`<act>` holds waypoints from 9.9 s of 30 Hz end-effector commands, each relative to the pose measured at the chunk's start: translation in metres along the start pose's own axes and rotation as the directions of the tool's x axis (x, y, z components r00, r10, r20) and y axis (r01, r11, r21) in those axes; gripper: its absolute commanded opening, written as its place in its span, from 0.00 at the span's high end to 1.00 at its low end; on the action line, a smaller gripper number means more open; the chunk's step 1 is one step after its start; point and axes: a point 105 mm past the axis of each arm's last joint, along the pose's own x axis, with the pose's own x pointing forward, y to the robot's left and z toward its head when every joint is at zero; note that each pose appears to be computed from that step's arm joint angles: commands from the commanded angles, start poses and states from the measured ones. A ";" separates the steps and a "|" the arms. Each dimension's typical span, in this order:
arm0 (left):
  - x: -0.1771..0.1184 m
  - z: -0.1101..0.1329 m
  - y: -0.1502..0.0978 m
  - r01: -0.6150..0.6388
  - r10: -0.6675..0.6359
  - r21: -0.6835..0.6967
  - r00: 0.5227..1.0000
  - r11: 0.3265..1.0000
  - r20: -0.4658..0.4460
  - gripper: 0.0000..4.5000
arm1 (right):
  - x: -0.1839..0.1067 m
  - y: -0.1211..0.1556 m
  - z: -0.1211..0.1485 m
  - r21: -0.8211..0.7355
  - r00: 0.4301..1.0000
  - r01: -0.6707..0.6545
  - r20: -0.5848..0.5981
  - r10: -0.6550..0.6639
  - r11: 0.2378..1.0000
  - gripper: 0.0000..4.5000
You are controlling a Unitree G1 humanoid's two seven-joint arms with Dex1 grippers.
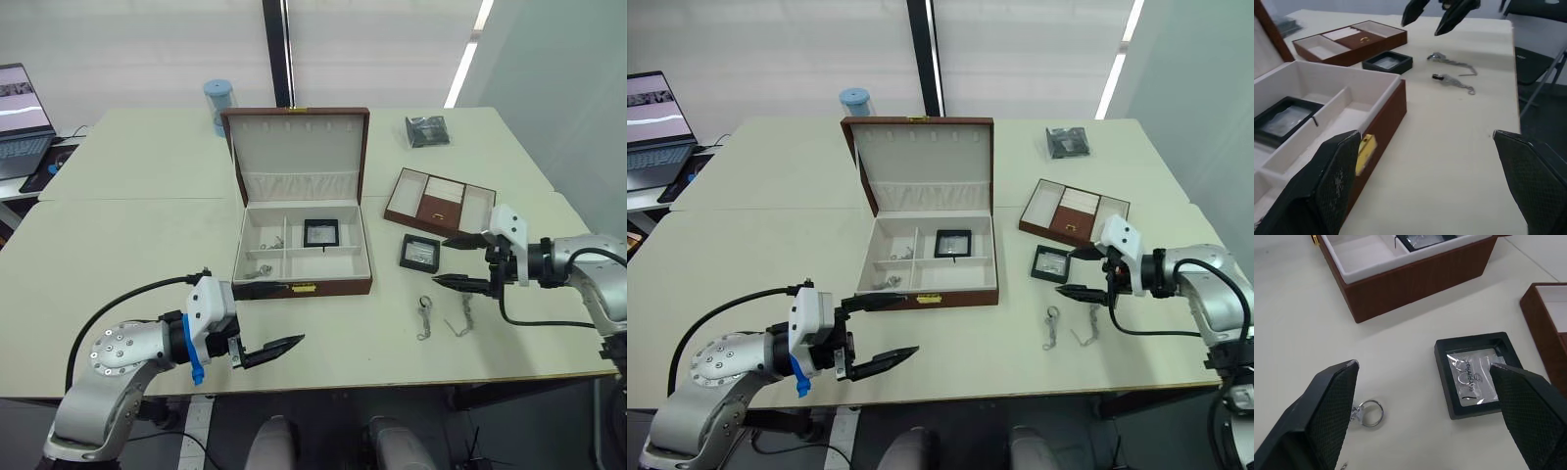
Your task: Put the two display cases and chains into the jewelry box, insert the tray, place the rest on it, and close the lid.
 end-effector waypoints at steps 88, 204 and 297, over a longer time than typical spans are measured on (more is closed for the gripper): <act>-0.043 -0.008 -0.017 -0.585 0.587 -0.050 0.809 0.809 0.037 0.00 | 0.151 0.056 0.113 -0.161 0.901 -0.431 -0.122 0.416 0.888 1.00; -0.022 0.007 0.006 -0.149 0.152 0.045 0.986 0.988 -0.071 0.00 | -0.047 -0.053 0.006 -0.047 0.980 0.025 -0.198 -0.034 0.999 0.01; -0.017 -0.013 0.003 -0.381 0.382 -0.037 0.924 0.924 0.014 0.00 | -0.011 0.067 0.064 -0.126 0.967 -0.183 -0.205 0.155 0.975 1.00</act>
